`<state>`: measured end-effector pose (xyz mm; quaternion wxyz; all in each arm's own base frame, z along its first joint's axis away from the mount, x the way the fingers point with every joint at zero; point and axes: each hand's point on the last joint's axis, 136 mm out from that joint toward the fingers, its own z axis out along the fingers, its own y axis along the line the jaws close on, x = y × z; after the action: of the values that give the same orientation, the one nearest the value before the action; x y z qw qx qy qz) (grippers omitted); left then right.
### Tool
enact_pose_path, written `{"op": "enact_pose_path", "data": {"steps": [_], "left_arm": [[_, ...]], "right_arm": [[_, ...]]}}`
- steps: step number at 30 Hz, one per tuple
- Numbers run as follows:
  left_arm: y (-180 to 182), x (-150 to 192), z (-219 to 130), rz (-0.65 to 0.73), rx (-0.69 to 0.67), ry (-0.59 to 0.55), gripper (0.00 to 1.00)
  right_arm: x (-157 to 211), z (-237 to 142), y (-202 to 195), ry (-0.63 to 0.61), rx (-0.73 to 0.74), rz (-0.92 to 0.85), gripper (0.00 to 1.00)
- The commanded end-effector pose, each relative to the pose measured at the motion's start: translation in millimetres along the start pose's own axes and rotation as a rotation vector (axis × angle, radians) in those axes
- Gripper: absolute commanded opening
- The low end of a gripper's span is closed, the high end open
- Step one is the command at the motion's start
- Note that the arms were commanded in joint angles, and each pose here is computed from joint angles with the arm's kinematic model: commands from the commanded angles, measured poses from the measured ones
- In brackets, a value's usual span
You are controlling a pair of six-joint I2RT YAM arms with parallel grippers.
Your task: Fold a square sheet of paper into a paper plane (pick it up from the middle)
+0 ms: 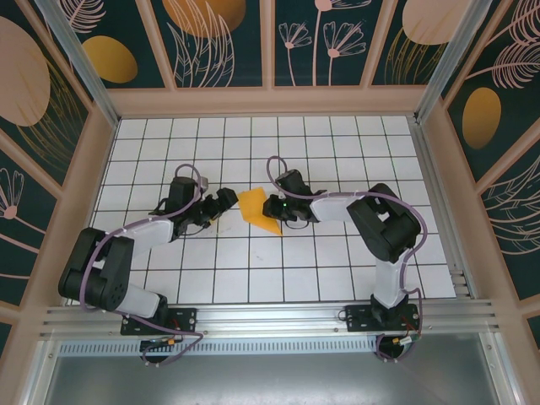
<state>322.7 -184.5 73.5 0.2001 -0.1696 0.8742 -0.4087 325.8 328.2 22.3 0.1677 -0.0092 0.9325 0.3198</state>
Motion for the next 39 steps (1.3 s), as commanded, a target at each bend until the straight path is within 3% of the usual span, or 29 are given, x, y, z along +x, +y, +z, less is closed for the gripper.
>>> {"op": "enact_pose_path", "data": {"steps": [1,14,39], "left_arm": [[-7.2,11.6,5.6,-0.036,0.044,0.042,0.92],[-10.8,39.6,32.4,-0.143,0.059,0.144,0.65],[-14.7,46.7,53.5,-0.158,0.058,0.2,0.53]], "right_arm": [[7.9,2.7,-13.1,0.029,0.005,0.058,0.18],[11.7,3.8,-29.2,0.074,-0.038,0.198,0.18],[14.7,7.3,-31.8,0.087,-0.039,0.212,0.18]]}}
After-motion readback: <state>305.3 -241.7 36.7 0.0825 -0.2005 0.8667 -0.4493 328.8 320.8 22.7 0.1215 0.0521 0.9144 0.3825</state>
